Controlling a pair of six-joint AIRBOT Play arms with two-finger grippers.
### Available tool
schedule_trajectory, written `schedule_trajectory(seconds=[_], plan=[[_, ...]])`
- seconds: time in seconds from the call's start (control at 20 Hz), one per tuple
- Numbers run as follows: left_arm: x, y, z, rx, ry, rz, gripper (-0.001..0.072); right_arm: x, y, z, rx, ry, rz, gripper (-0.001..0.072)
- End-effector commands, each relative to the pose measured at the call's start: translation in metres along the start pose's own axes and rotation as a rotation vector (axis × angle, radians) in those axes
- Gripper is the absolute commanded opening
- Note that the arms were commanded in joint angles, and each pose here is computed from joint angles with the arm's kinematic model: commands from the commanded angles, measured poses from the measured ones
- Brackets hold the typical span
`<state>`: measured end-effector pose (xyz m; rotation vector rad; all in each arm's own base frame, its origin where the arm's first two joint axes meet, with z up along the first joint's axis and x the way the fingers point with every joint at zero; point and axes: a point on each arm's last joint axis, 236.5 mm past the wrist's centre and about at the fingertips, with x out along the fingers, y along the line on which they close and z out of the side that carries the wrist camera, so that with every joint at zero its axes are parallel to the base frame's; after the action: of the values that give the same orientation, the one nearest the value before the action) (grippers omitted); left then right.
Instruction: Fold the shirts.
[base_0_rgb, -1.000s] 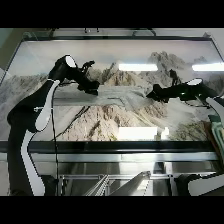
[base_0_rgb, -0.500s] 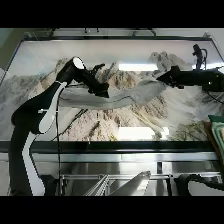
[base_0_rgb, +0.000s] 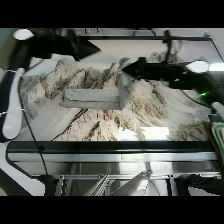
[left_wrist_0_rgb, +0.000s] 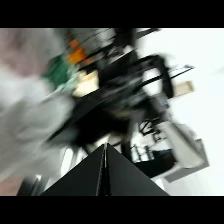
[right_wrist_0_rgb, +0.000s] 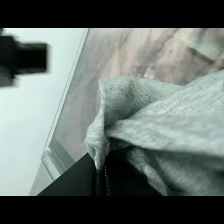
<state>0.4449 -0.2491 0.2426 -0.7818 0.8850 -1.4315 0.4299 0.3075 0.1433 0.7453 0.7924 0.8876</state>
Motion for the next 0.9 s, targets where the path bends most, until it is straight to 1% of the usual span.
schedule_trajectory(seconds=[0.0, 0.1, 0.15, 0.2, 0.25, 0.3, 0.35, 0.4, 0.45, 0.5, 0.6, 0.65, 0.7, 0.8, 0.85], plan=[[-0.074, -0.1, 0.016, 0.201, -0.132, -0.163, 0.0, 0.103, 0.02, -0.042, -0.036, 0.021, -0.003, 0.0014], [-0.1, -0.117, 0.018, 0.259, -0.187, -0.113, 0.0, 0.173, 0.023, -0.084, -0.051, 0.113, 0.04, 0.0015], [-0.11, -0.122, 0.018, 0.269, -0.21, -0.096, 0.0, 0.208, 0.024, -0.102, -0.057, 0.144, 0.071, 0.0085], [-0.118, -0.125, 0.016, 0.268, -0.228, -0.082, 0.0, 0.233, 0.03, -0.118, -0.046, 0.179, 0.126, 0.0336], [-0.125, -0.127, 0.015, 0.26, -0.246, -0.072, 0.0001, 0.25, 0.04, -0.134, -0.044, 0.227, 0.194, 0.0309], [-0.13, -0.126, 0.013, 0.25, -0.259, -0.065, 0.0001, 0.255, 0.046, -0.15, -0.055, 0.29, 0.249, 0.0241], [-0.136, -0.124, 0.011, 0.233, -0.278, -0.058, 0.0, 0.25, 0.049, -0.163, -0.021, 0.359, 0.287, 0.0241], [-0.142, -0.122, 0.008, 0.22, -0.293, -0.051, 0.0, 0.243, 0.046, -0.167, 0.013, 0.404, 0.296, 0.0225], [-0.147, -0.119, 0.004, 0.209, -0.305, -0.048, 0.0, 0.229, 0.046, -0.163, 0.023, 0.444, 0.319, 0.0076], [-0.149, -0.116, -0.001, 0.193, -0.309, -0.049, 0.0, 0.216, 0.044, -0.155, 0.047, 0.472, 0.331, 0.006], [-0.15, -0.112, -0.014, 0.177, -0.299, -0.06, 0.0, 0.184, 0.044, -0.125, 0.071, 0.497, 0.357, 0.0058], [-0.15, -0.111, -0.021, 0.173, -0.292, -0.066, 0.0, 0.167, 0.041, -0.109, 0.074, 0.504, 0.342, 0.0017], [-0.153, -0.108, -0.026, 0.165, -0.295, -0.068, 0.0, 0.153, 0.034, -0.095, 0.073, 0.507, 0.296, 0.0016], [-0.16, -0.103, -0.035, 0.159, -0.321, -0.06, 0.0, 0.123, 0.007, -0.07, 0.051, 0.508, 0.125, 0.0016], [-0.165, -0.099, -0.039, 0.155, -0.337, -0.057, 0.0, 0.105, -0.011, -0.059, 0.035, 0.512, 0.01, 0.0016]])
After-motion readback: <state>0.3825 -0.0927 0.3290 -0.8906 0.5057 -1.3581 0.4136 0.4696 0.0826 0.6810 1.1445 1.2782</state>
